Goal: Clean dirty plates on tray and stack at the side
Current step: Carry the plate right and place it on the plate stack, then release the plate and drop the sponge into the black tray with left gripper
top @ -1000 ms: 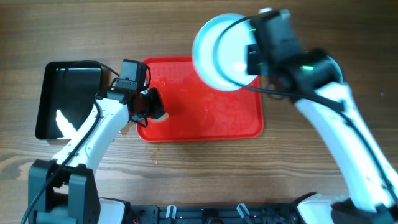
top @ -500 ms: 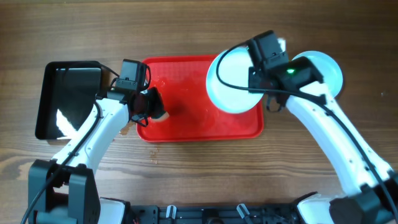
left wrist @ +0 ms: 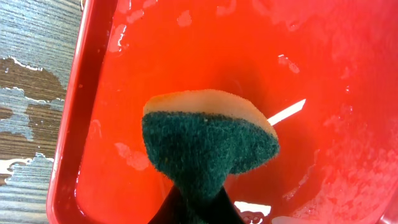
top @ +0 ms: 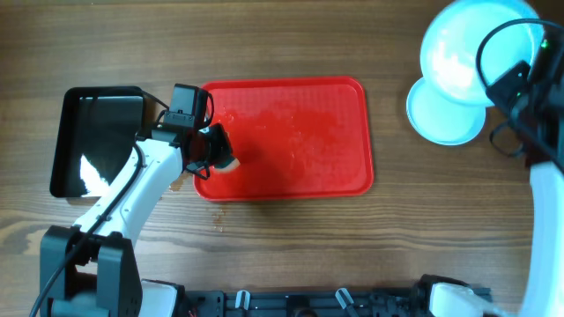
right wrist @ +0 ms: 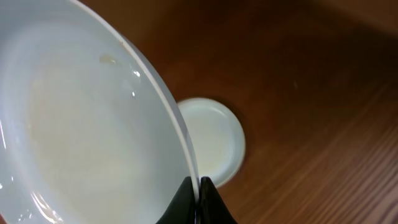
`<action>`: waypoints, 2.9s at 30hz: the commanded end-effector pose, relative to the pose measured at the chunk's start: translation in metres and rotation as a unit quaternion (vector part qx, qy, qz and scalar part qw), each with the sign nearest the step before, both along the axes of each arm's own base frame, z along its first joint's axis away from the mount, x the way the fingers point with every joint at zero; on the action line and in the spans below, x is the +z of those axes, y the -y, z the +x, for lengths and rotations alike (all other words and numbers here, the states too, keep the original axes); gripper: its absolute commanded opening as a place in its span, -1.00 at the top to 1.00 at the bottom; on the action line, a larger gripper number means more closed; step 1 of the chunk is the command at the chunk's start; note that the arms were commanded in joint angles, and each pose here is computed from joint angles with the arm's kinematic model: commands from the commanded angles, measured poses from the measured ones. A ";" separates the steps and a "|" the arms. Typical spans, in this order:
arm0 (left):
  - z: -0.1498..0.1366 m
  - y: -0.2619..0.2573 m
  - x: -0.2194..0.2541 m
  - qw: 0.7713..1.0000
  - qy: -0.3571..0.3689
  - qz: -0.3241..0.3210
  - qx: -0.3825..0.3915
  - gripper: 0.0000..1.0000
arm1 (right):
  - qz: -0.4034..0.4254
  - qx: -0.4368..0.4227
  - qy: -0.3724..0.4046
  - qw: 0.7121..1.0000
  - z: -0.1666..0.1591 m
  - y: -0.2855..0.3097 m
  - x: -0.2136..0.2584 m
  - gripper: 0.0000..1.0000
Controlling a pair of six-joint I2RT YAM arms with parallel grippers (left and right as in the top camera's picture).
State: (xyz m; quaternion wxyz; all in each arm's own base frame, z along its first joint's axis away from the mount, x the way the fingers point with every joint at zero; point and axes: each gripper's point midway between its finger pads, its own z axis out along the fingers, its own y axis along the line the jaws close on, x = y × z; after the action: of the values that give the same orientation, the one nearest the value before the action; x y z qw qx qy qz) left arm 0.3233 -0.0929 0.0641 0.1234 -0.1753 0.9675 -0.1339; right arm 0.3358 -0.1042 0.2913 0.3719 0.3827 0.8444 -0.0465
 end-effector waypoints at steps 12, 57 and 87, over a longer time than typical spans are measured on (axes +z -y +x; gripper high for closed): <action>-0.003 -0.003 -0.005 1.000 -0.011 0.002 0.009 0.92 | 0.220 0.015 -0.109 0.969 0.039 0.041 -0.175 0.91; 0.050 -0.095 0.076 0.967 0.165 0.168 0.100 0.92 | 0.335 0.248 -0.066 0.906 0.049 -0.085 -0.142 -0.26; 0.047 -0.261 0.018 0.929 0.108 0.115 0.336 -0.66 | 0.299 0.376 -0.123 0.868 0.036 -0.198 -0.163 -0.30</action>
State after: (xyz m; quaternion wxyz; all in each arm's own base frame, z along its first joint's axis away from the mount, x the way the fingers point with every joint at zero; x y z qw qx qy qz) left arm 0.3619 0.1740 0.0731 0.2745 -0.4644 0.8413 0.0349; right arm 0.3738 0.0940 0.1308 0.1210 0.1291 0.9338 0.3110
